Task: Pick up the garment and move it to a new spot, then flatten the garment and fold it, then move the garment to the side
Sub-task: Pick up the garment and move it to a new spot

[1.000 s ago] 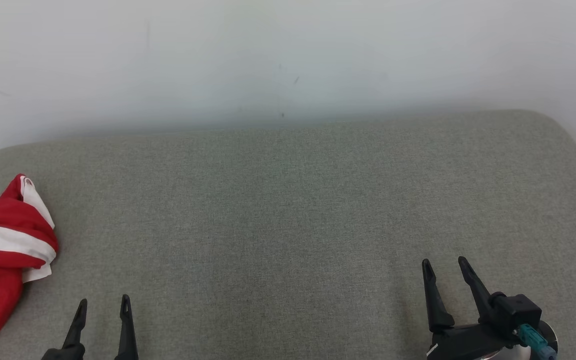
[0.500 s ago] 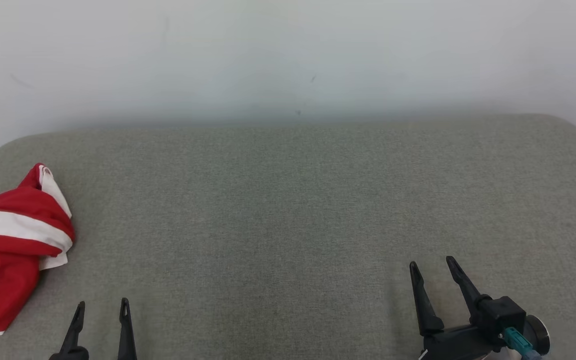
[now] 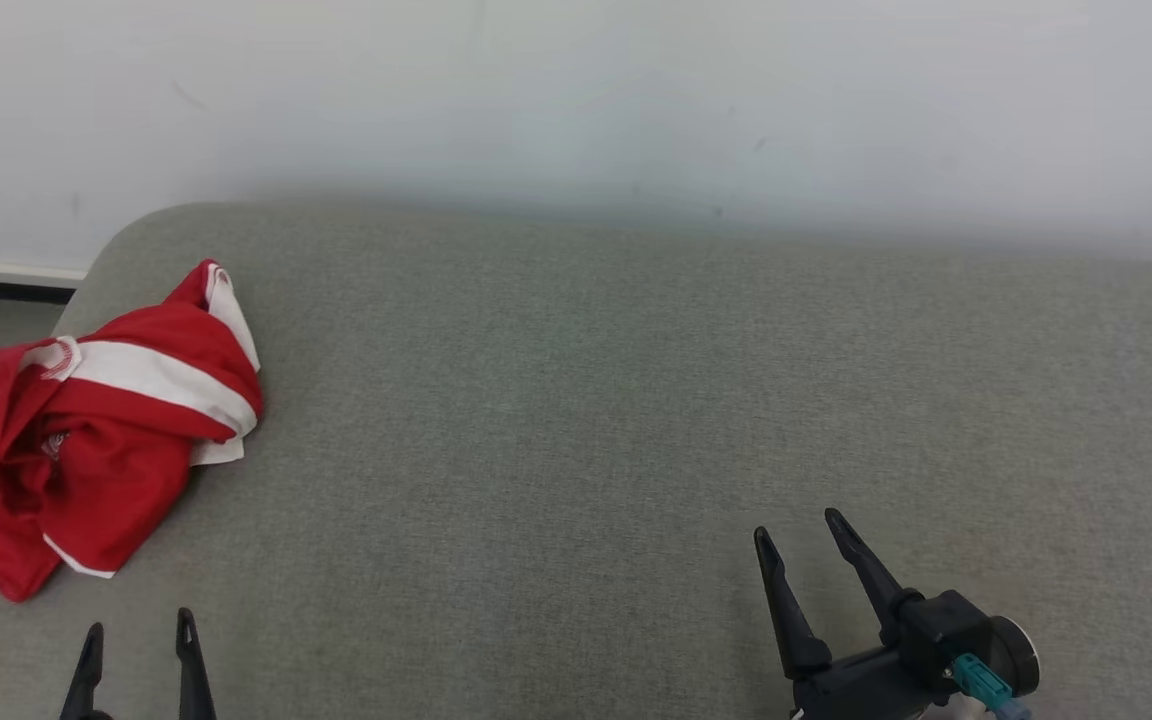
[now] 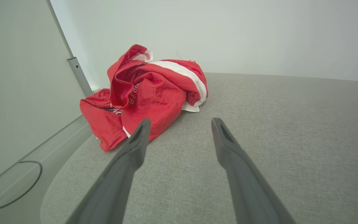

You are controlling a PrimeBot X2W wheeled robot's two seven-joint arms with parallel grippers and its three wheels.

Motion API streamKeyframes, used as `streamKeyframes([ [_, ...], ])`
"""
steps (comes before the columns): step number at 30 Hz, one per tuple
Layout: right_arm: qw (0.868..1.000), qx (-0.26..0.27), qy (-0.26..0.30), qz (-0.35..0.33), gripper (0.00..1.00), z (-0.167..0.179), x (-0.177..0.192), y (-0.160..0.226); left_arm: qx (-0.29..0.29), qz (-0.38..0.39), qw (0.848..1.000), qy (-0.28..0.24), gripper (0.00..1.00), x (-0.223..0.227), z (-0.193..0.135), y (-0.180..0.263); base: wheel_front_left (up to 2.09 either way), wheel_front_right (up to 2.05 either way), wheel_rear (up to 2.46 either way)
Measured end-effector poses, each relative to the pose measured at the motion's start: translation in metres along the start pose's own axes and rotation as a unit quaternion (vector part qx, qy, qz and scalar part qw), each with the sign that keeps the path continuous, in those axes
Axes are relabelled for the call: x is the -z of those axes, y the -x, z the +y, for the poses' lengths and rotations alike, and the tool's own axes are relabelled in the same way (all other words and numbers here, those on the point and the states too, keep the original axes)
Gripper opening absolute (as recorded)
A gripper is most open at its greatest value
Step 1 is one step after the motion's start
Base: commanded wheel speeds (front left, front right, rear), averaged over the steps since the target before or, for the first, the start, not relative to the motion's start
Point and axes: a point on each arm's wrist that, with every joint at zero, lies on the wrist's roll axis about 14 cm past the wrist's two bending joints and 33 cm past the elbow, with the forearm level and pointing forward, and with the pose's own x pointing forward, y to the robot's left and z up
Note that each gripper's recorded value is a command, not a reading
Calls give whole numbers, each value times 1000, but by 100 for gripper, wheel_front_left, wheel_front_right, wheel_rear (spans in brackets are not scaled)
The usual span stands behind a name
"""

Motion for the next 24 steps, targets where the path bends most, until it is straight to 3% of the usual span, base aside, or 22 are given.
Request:
streamKeyframes([
  [13, 996, -89, -13, 8, 100, 54, 8, -27, -105, 20, 994, -7, 100, 10, 64, 37, 0, 0, 0],
  [19, 996, -90, -16, 15, 100, 52, 13, -28, -109, 30, 994, -9, 100, 16, 65, 37, 0, 0, 0],
  [24, 997, -74, -13, 20, 100, 36, 19, -31, -80, 27, 996, 12, 100, 15, 48, 10, 0, 0, 0],
])
